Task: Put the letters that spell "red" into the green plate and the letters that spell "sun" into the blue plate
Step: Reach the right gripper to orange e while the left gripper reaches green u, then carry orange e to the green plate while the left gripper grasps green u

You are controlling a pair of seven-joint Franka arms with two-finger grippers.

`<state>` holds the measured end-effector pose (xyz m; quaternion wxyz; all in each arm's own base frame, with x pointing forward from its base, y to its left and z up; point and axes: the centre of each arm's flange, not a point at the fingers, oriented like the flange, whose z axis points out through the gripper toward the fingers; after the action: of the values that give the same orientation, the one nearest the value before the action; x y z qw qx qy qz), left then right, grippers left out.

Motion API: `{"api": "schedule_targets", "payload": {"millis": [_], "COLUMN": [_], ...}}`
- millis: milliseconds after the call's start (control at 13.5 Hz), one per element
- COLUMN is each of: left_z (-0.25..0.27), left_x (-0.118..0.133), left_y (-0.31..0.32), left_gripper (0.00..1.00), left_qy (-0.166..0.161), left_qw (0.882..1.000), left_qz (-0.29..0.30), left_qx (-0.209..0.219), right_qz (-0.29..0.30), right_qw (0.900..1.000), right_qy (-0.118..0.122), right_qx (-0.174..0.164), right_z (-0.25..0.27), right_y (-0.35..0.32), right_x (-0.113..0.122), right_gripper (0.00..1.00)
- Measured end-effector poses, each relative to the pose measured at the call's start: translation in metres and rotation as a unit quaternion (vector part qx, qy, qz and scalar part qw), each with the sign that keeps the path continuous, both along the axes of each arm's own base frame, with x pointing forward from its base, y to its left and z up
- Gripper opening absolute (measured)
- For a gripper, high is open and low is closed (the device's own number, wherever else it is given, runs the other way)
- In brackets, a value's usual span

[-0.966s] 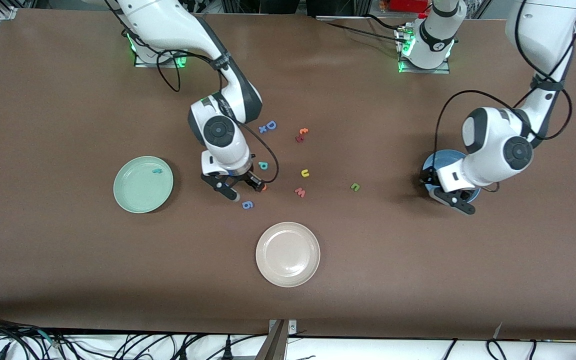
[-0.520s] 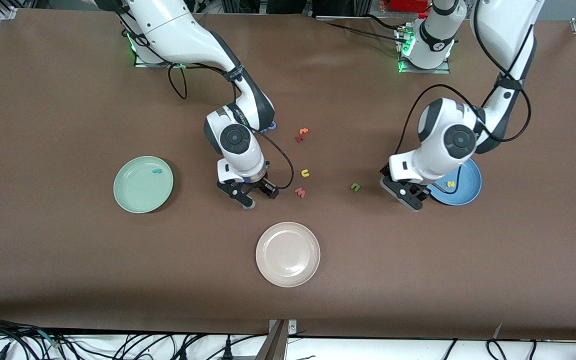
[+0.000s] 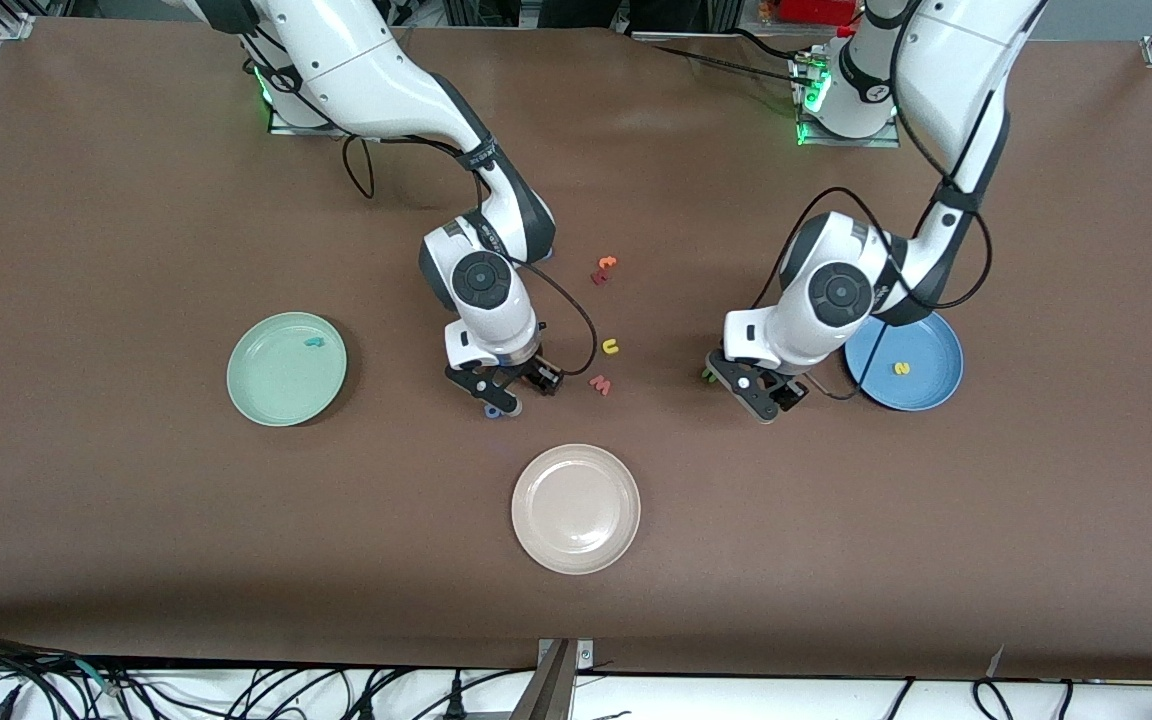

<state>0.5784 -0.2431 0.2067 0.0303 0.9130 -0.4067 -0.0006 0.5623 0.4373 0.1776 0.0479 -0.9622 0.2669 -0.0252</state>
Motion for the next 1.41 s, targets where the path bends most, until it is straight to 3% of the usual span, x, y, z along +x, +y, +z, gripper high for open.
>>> {"api": "schedule_targets", "payload": {"millis": [297, 669, 892, 1041, 1189, 1338, 1412], "left_z": [-0.016, -0.025, -0.032, -0.035, -0.037, -0.037, -0.037], "left_x": [-0.003, -0.01, -0.014, -0.014, -0.014, -0.014, -0.014], "left_y": [-0.007, -0.025, -0.033, -0.033, -0.032, -0.032, -0.032], "left_gripper": [0.87, 0.84, 0.81, 0.79, 0.76, 0.71, 0.68], "left_qy": [0.016, 0.01, 0.008, 0.009, 0.011, 0.011, 0.011], "left_qw": [1.0, 1.0, 0.999, 0.999, 0.999, 0.999, 0.998], "left_qz": [0.018, 0.018, 0.022, 0.024, 0.032, 0.045, 0.054], "left_qx": [-0.014, -0.02, -0.021, -0.021, -0.02, -0.02, -0.019], "right_qz": [0.003, 0.009, 0.012, 0.017, 0.025, 0.031, 0.04], "right_qw": [1.0, 1.0, 0.999, 0.999, 0.998, 0.998, 0.997], "right_qy": [0.006, 0.02, 0.029, 0.038, 0.043, 0.051, 0.058], "right_qx": [-0.004, -0.014, -0.019, -0.025, -0.029, -0.036, -0.044], "right_z": [-0.001, -0.004, 0.0, 0.0, 0.0, 0.001, 0.002], "right_y": [0.001, 0.004, 0.007, 0.007, 0.007, 0.005, 0.0], "right_x": [-0.002, -0.008, -0.011, -0.013, -0.015, -0.016, -0.015], "right_gripper": [0.62, 0.55, 0.28, 0.28, 0.23, 0.1, 0.1]}}
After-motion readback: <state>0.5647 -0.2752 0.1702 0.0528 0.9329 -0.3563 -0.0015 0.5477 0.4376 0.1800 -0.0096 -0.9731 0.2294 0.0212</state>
